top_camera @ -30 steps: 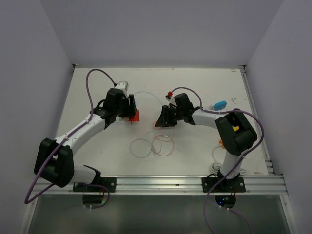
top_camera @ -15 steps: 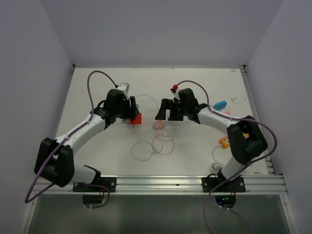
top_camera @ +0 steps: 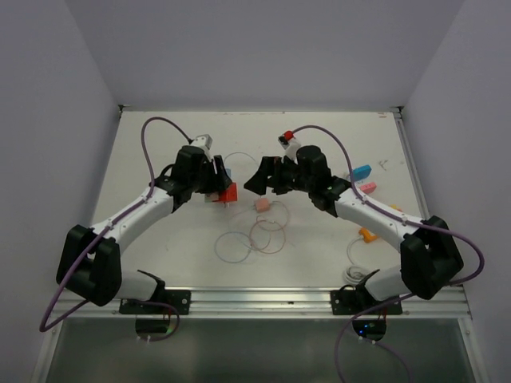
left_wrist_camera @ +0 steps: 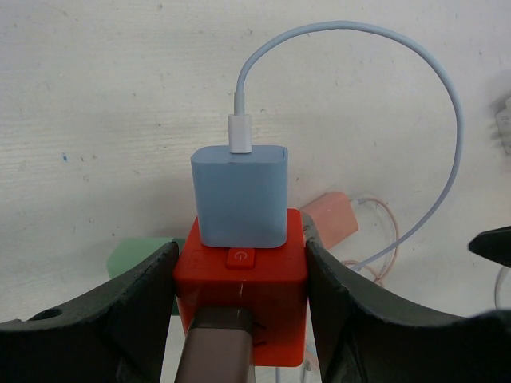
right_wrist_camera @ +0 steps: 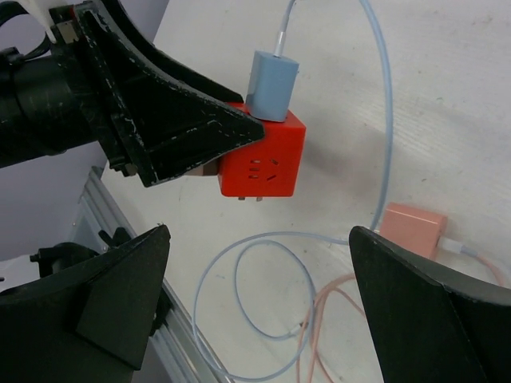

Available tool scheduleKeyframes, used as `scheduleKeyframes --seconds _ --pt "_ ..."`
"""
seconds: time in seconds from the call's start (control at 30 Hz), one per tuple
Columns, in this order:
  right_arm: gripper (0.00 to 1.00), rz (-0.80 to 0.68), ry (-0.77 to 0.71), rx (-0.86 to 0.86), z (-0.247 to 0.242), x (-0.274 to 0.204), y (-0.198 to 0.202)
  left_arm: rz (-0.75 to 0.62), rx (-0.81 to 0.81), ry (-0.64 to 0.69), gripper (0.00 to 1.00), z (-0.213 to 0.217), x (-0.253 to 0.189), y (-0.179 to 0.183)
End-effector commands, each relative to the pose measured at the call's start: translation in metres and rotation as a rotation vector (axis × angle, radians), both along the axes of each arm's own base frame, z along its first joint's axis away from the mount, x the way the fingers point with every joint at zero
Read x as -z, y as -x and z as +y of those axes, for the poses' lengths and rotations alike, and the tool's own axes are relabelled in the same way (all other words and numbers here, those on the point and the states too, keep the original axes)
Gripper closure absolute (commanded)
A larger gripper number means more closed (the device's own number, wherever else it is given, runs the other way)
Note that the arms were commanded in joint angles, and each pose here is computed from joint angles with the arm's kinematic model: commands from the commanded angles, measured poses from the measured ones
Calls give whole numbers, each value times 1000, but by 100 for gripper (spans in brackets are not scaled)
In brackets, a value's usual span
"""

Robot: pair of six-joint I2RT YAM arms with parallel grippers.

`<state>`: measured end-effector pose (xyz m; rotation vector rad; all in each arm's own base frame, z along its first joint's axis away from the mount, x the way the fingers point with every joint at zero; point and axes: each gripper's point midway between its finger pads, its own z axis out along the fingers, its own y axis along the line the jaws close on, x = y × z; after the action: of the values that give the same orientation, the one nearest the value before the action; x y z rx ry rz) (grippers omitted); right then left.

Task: Pull the plug off the socket

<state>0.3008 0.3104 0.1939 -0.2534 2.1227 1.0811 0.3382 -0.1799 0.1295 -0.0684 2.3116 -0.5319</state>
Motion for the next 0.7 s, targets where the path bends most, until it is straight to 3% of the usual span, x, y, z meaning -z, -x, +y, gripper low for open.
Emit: scheduleKeyframes --seconds 0.0,0.4,0.67 --pt "1 -10 -53 13 18 -4 -7 -150 12 132 100 -24 -59 -16" --pt "1 61 -66 -20 51 25 -10 -190 -46 228 100 -31 -85 -11" --pt "1 28 -80 -46 62 14 -8 -187 -56 235 100 -35 -83 -9"
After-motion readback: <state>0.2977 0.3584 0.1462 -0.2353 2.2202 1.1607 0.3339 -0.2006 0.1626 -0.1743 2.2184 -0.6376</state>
